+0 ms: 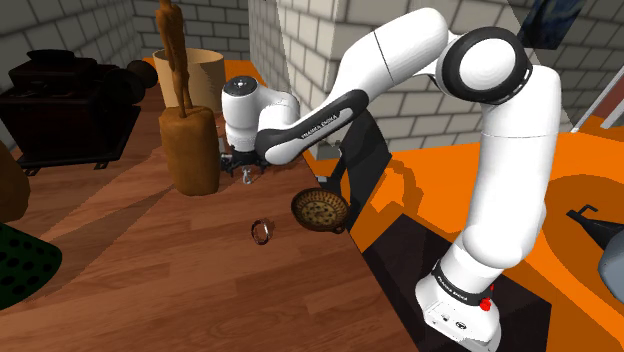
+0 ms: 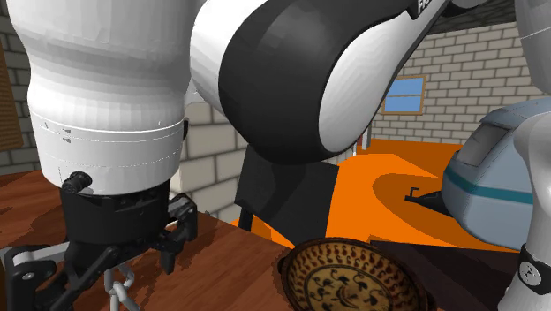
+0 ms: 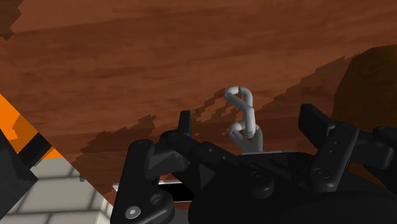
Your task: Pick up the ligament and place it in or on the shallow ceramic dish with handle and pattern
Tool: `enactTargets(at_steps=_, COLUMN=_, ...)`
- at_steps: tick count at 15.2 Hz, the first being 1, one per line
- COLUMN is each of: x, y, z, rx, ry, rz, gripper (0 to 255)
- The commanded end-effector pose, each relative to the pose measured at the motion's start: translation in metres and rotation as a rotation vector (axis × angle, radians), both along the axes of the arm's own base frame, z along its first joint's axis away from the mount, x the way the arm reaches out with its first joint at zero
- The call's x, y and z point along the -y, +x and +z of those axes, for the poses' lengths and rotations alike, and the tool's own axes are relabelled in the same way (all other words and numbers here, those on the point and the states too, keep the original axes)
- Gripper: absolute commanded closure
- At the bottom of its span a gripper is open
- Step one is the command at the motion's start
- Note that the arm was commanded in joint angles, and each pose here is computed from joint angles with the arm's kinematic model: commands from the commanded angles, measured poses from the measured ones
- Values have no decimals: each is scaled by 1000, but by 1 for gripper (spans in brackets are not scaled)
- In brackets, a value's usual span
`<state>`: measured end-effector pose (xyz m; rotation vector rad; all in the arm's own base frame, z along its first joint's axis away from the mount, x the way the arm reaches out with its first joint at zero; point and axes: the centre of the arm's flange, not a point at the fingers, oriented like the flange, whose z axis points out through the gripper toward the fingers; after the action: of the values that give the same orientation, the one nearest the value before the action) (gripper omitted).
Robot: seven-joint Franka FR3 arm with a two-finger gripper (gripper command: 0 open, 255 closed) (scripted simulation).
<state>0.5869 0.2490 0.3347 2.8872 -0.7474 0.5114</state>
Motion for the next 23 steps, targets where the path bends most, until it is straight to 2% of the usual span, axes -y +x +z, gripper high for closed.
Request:
enactTargets(at_steps=1, x=0, y=0, z=-1, rx=0, ry=0, rz=0, gripper=0)
enactTargets(at_steps=6, x=0, y=0, z=-1, rx=0, ry=0, rz=0, gripper=0)
enactTargets(at_steps=7, x=0, y=0, z=-1, rx=0, ry=0, rz=0, gripper=255)
enactTargets(at_steps=16, x=0, y=0, z=-1, rx=0, ry=0, rz=0, gripper=255)
enactTargets(at_steps=23, x=0, y=0, z=36, rx=0, ry=0, rz=0, gripper=255)
